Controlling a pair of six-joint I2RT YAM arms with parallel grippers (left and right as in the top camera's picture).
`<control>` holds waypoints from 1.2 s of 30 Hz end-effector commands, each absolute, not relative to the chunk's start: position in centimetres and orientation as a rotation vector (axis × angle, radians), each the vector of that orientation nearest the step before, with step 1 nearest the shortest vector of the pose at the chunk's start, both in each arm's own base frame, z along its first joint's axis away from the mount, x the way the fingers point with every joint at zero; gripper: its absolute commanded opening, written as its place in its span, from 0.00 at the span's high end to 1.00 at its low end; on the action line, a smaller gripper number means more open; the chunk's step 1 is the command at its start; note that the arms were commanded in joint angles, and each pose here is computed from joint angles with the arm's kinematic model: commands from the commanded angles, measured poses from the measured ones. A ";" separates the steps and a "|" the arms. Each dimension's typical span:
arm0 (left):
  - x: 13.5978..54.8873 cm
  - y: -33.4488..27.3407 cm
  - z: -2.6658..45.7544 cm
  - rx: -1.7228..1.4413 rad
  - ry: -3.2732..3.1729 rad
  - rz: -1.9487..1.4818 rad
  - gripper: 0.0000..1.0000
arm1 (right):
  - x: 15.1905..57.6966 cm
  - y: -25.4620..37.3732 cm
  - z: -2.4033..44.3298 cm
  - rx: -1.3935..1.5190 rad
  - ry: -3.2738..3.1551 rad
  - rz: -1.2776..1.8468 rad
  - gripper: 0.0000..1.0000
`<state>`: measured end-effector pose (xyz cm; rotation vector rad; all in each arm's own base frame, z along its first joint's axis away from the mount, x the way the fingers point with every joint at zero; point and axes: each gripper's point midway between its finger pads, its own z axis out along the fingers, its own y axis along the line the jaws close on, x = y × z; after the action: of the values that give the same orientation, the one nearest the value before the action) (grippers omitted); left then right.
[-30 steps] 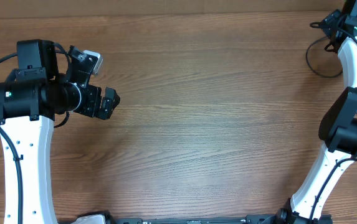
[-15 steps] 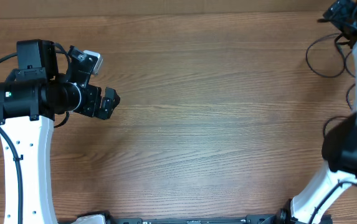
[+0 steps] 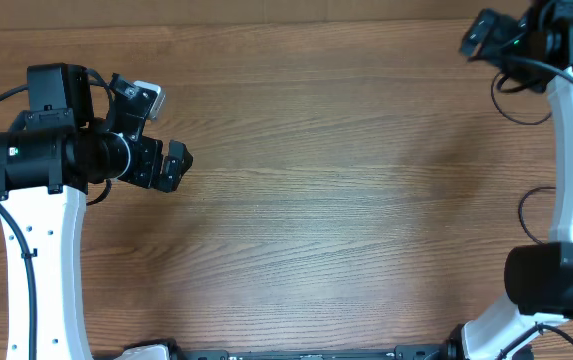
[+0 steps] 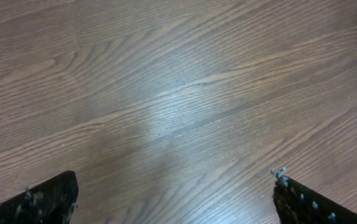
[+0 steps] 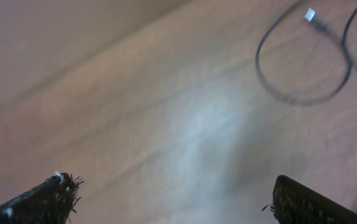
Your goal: Untangle cables
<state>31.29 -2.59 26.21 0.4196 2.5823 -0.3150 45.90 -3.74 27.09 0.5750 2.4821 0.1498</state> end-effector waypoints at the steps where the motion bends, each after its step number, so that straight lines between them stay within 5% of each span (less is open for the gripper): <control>1: 31.3 -2.7 26.6 0.433 2.568 -0.325 0.01 | 43.9 -1.3 30.0 0.485 2.471 0.180 0.00; 20: 31.3 -2.7 26.6 0.433 2.568 -0.325 0.01 | 35.8 9.5 26.9 0.193 2.840 0.307 0.00; 36: 31.3 -2.7 26.6 0.432 2.568 -0.325 0.01 | 34.5 10.1 26.6 0.183 2.894 0.336 0.00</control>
<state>31.29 -2.60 26.21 0.4202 2.5824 -0.3155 34.63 9.86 25.06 0.1983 2.9413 0.3084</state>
